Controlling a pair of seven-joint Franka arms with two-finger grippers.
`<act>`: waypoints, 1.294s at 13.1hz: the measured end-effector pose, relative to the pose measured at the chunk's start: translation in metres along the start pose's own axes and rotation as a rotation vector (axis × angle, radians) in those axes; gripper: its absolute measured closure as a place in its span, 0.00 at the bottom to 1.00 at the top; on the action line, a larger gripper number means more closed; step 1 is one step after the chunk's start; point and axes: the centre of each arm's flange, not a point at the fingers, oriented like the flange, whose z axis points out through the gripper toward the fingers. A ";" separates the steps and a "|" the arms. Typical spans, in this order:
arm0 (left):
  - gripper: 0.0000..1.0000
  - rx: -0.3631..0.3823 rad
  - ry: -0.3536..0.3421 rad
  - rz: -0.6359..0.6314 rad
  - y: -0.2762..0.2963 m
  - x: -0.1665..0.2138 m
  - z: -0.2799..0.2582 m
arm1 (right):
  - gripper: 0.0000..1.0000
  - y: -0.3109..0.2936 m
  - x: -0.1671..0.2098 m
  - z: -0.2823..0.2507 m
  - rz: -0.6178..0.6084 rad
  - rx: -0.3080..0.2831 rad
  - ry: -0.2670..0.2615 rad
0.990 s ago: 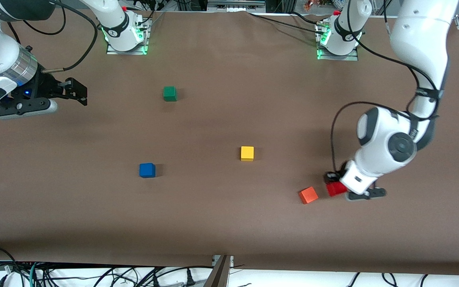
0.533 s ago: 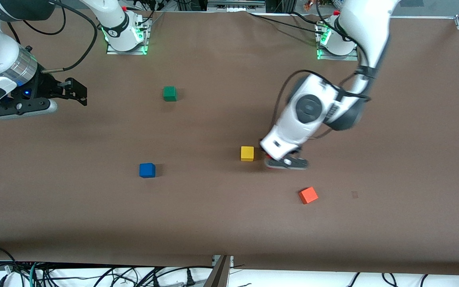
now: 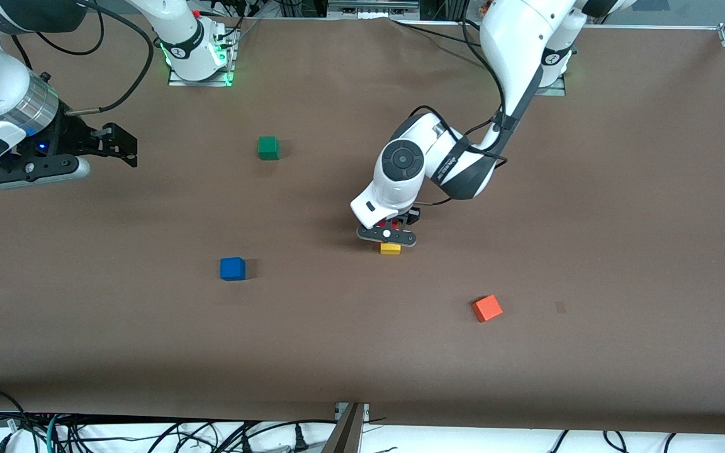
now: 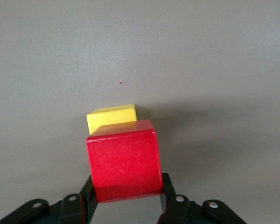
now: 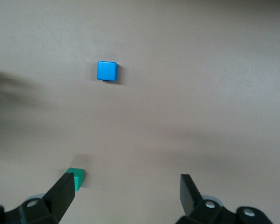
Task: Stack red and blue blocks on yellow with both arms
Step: 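Lower the red cube onto the yellow cube and open the left gripper, then raise the left gripper away while the right gripper reaches the blue cube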
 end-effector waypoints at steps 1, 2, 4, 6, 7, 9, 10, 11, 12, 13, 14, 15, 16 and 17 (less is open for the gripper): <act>0.44 0.015 0.008 0.013 0.000 0.000 0.002 | 0.00 0.000 0.000 0.000 0.000 0.000 0.000; 0.44 0.023 0.012 0.018 0.000 0.001 0.002 | 0.00 0.000 0.000 0.000 0.000 0.000 0.001; 0.44 0.026 0.016 0.019 -0.001 0.002 0.001 | 0.00 0.000 0.000 0.000 0.000 0.000 0.001; 0.44 0.028 0.012 0.020 -0.001 0.001 0.003 | 0.00 0.000 0.000 0.000 0.000 0.000 0.001; 0.44 0.030 0.008 0.020 -0.001 0.001 0.006 | 0.00 0.000 0.000 0.000 0.000 0.000 0.001; 0.44 0.033 0.002 0.022 0.000 0.000 0.011 | 0.00 0.000 0.000 0.000 0.000 0.000 0.002; 0.44 0.033 0.002 0.023 0.000 0.000 0.011 | 0.00 0.000 0.000 0.000 0.000 0.000 0.003; 0.44 0.033 0.002 0.024 0.001 -0.001 0.011 | 0.00 0.000 0.000 0.000 0.000 0.000 0.004; 0.44 0.033 0.002 0.025 0.002 -0.001 0.011 | 0.00 0.000 0.001 0.000 0.001 0.000 0.005; 0.38 0.034 0.002 0.024 0.001 -0.001 0.011 | 0.00 0.000 0.001 0.000 0.001 0.000 0.005; 0.28 0.034 0.005 0.021 0.000 0.001 0.010 | 0.00 0.001 0.001 0.000 0.001 0.000 0.006; 0.18 0.033 0.015 0.015 -0.003 0.005 0.006 | 0.00 0.001 0.001 0.000 0.001 0.000 0.006; 0.07 0.027 0.033 0.001 -0.010 0.013 -0.005 | 0.00 0.001 0.001 -0.001 0.002 0.000 0.008; 0.00 0.018 0.060 -0.023 -0.022 0.025 -0.023 | 0.00 0.000 0.002 -0.001 0.002 0.000 0.014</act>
